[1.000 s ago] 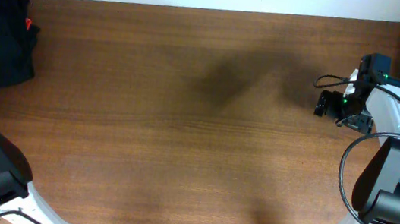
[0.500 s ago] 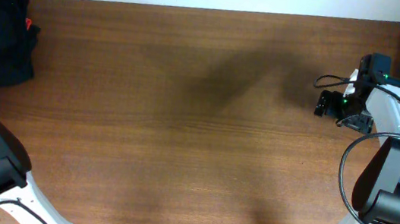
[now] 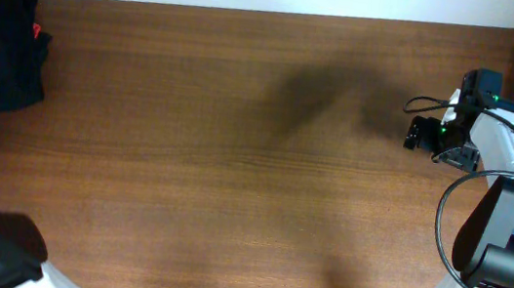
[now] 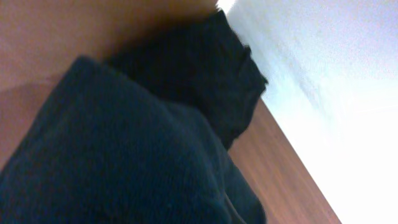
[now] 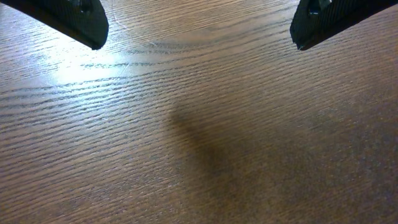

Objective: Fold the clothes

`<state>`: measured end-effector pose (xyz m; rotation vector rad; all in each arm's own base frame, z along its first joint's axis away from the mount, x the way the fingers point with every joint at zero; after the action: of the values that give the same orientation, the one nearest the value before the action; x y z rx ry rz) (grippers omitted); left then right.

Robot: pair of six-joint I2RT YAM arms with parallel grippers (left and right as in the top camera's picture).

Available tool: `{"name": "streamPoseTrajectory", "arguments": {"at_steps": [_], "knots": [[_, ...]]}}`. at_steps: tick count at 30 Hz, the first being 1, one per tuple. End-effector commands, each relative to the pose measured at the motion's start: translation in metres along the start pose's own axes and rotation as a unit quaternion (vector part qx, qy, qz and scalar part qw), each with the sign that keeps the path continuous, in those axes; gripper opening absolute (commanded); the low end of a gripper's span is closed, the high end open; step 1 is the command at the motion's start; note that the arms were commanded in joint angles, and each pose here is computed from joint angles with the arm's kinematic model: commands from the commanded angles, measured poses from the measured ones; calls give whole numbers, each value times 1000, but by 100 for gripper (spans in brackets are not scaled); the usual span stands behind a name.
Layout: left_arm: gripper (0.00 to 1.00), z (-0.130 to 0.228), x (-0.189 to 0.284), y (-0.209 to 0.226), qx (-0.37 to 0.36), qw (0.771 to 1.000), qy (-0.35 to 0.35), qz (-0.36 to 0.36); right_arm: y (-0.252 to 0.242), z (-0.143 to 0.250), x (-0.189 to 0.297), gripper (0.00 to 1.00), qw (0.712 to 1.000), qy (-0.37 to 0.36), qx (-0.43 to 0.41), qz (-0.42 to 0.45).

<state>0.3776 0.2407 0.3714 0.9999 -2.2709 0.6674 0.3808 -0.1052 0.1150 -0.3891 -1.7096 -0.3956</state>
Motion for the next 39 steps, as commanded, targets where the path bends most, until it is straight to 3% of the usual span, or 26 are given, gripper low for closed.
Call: {"name": "streamPoseTrajectory", "arguments": {"at_steps": [1, 11, 19, 22, 25, 30, 36, 39], "knots": [[1, -8, 22, 19, -2, 999, -20, -50, 0, -5, 10, 99, 1000, -15, -5, -6], [0, 39, 18, 88, 5, 977, 143, -160, 0, -5, 10, 98, 1000, -15, -5, -6], [0, 67, 42, 126, 2, 939, 246, -240, 0, -5, 10, 99, 1000, -15, -5, -6], [0, 70, 49, 137, -13, 925, 257, -278, 0, -5, 10, 99, 1000, -15, -5, -6], [0, 74, 48, 140, -55, 921, 278, -265, 0, -5, 10, 99, 1000, -15, -5, -6], [0, 88, 45, 149, -60, 908, 307, -278, 0, -5, 10, 99, 1000, -15, -5, -6], [0, 113, 35, 182, -46, 865, 343, -364, 0, -5, 10, 99, 1000, -15, -5, -6], [0, 122, 31, 201, -18, 854, 355, -380, 0, -5, 10, 99, 1000, -15, -5, -6]]}}
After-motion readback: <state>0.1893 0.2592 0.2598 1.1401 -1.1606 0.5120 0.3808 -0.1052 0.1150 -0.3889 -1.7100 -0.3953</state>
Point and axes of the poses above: each gripper's point midway between its finger pads, its own x axis back along the fingers, its own y axis along the line the jaws close on, z = x × y, the point moved 7 cm from there along x, back along the fingers, and after that the axes turned 8 degrees about -x, right-handed, at the moved point
